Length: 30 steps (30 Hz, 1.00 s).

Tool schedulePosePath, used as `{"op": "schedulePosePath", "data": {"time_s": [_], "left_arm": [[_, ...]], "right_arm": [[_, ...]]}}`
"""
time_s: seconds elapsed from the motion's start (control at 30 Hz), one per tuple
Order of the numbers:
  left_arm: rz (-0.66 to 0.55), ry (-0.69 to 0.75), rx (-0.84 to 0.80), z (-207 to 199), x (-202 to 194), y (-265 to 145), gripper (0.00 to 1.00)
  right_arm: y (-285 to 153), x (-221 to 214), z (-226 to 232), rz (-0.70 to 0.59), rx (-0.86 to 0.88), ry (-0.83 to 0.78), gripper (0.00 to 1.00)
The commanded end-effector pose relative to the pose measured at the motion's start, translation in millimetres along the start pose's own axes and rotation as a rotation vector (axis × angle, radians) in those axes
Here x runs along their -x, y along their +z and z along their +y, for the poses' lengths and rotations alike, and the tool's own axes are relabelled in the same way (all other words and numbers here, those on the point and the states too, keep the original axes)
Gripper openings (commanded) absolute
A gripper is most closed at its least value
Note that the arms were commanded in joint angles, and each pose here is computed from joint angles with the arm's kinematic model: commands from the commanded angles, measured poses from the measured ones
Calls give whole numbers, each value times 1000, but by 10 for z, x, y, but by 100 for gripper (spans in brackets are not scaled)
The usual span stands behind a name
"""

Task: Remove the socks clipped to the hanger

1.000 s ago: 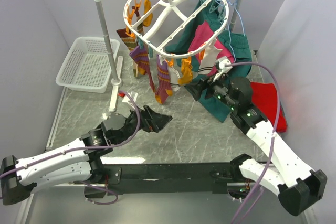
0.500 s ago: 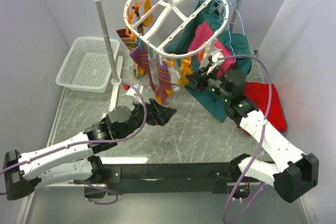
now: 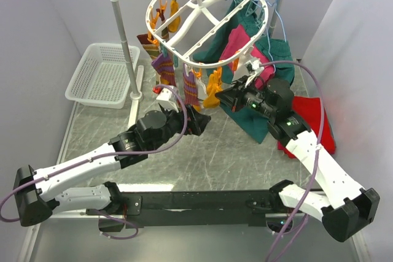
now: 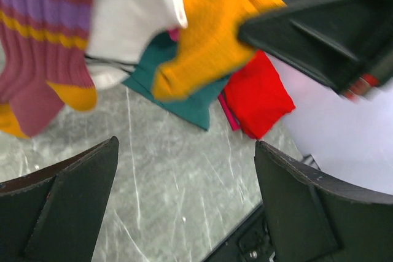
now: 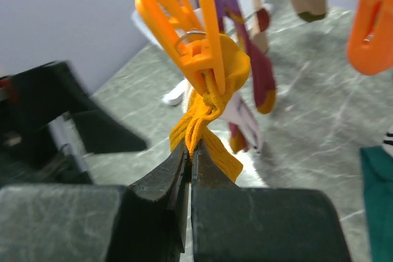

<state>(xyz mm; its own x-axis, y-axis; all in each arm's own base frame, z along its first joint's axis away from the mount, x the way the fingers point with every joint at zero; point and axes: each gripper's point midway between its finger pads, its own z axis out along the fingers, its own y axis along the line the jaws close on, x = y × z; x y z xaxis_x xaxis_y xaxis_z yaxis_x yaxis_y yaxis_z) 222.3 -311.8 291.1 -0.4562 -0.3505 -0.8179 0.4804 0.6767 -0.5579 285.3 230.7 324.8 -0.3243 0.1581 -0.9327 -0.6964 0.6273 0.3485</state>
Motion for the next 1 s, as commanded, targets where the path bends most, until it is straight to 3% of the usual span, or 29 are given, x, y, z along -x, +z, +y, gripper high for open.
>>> {"op": "schedulePosePath", "data": {"time_s": [0.0,0.33,0.43,0.6,0.7,0.77,0.83,0.9,0.97], "left_arm": [[-52,16,-38,-105,301,106,96],[-25,-36,-156,-203,380,286,100],[-12,-44,-205,-277,354,278,85],[-1,-87,-309,-430,320,234,72],[14,-96,-338,-464,278,223,56],[22,-97,-338,-461,261,239,36],[33,-97,-325,-458,261,257,13],[51,-95,-311,-435,228,287,2],[57,-99,-313,-449,229,296,1]], "right_arm": [[-174,239,340,1,98,48,0],[-248,177,460,36,146,88,0],[-240,147,465,43,154,98,0],[-219,120,471,48,163,112,0],[-218,122,474,48,167,116,0],[-220,127,481,48,170,115,0],[-227,153,483,43,166,111,4],[-232,200,475,38,152,101,16],[-226,316,454,18,127,77,24]]}}
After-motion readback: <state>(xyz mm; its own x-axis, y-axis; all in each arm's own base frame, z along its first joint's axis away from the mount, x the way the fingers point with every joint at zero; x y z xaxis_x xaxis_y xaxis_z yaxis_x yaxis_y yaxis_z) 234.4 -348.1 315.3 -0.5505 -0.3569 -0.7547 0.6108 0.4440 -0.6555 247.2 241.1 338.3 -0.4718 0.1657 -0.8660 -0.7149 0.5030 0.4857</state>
